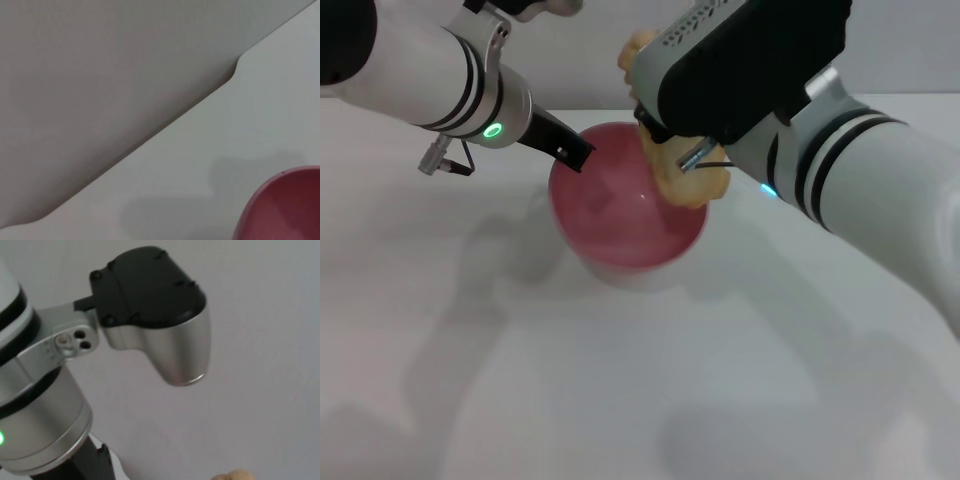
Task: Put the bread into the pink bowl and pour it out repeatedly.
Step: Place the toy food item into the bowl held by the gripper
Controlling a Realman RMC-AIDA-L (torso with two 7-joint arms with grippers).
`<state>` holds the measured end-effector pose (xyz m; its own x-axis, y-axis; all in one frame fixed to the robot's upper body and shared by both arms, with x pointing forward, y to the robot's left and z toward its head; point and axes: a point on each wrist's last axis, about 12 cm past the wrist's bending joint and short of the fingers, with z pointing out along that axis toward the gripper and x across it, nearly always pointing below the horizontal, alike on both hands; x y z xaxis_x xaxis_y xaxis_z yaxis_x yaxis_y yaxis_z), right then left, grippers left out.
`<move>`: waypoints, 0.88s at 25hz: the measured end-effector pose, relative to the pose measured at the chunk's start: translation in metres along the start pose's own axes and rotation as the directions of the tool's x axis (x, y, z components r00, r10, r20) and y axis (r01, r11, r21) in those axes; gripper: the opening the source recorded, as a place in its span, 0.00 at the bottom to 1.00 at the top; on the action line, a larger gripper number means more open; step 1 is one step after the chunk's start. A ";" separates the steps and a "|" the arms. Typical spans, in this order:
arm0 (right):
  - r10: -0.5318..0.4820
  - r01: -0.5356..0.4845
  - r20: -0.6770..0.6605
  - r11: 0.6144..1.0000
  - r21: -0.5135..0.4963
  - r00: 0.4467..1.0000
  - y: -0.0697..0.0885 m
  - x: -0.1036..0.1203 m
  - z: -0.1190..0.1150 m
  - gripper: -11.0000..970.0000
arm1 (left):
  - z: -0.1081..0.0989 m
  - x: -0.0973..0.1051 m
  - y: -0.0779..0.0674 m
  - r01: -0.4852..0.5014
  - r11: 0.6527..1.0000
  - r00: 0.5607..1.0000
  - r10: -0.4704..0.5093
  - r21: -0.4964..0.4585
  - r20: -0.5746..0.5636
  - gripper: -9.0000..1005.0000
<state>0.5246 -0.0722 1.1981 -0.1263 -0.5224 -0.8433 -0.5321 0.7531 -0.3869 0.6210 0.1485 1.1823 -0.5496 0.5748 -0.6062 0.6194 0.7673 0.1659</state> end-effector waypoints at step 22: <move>-0.039 0.038 0.012 0.998 0.057 0.999 0.001 0.016 0.004 0.34 | -0.001 -0.001 -0.001 -0.004 1.000 1.000 0.004 0.003 0.003 0.05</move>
<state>0.5252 -0.0780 1.1830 -0.0959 -0.5466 -0.8319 -0.4883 0.7541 -0.4392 0.6203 0.1472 1.1840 -0.5456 0.5772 -0.6076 0.6234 0.7641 0.1661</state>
